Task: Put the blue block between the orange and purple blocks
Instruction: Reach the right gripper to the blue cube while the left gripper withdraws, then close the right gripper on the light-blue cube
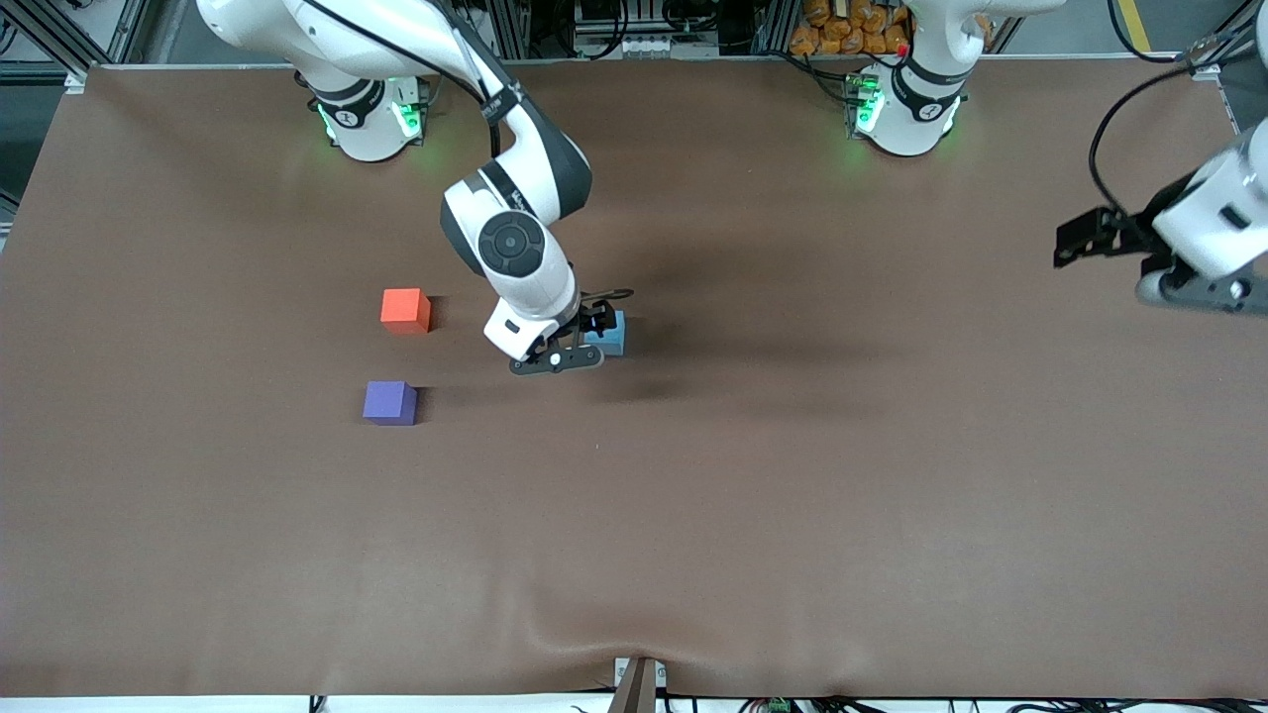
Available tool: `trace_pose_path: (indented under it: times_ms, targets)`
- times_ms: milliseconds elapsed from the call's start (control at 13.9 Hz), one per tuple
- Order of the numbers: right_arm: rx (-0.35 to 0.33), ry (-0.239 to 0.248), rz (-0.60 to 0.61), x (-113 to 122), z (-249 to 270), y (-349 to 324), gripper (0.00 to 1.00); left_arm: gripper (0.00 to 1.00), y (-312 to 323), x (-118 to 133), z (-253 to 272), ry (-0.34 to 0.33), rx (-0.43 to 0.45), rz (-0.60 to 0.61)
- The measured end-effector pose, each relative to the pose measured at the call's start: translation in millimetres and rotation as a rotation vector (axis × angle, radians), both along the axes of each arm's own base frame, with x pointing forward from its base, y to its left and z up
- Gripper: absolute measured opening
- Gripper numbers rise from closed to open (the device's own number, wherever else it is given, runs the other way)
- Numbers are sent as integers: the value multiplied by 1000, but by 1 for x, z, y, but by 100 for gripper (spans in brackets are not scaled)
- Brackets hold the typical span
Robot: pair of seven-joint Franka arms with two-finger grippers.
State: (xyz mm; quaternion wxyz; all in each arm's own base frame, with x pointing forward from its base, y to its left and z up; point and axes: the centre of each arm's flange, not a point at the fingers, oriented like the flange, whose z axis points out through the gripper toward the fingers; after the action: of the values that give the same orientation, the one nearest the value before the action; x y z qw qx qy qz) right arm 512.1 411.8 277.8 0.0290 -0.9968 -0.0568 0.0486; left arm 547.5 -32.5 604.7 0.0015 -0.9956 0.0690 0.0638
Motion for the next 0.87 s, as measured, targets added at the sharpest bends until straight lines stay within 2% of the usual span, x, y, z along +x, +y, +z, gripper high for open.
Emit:
trace_pose_path:
  times_ms: [216, 361, 865]
  targets:
    - [-5, -3, 8, -7, -27, 11, 100, 100, -1, -15, 24, -32, 0, 27]
    - [-11, -5, -27, -13, -41, 20, 100, 100, -7, -19, 30, -43, 0, 34]
    - [-12, 16, -144, -25, -49, 38, 100, 100, -26, -30, 39, -39, 10, 70]
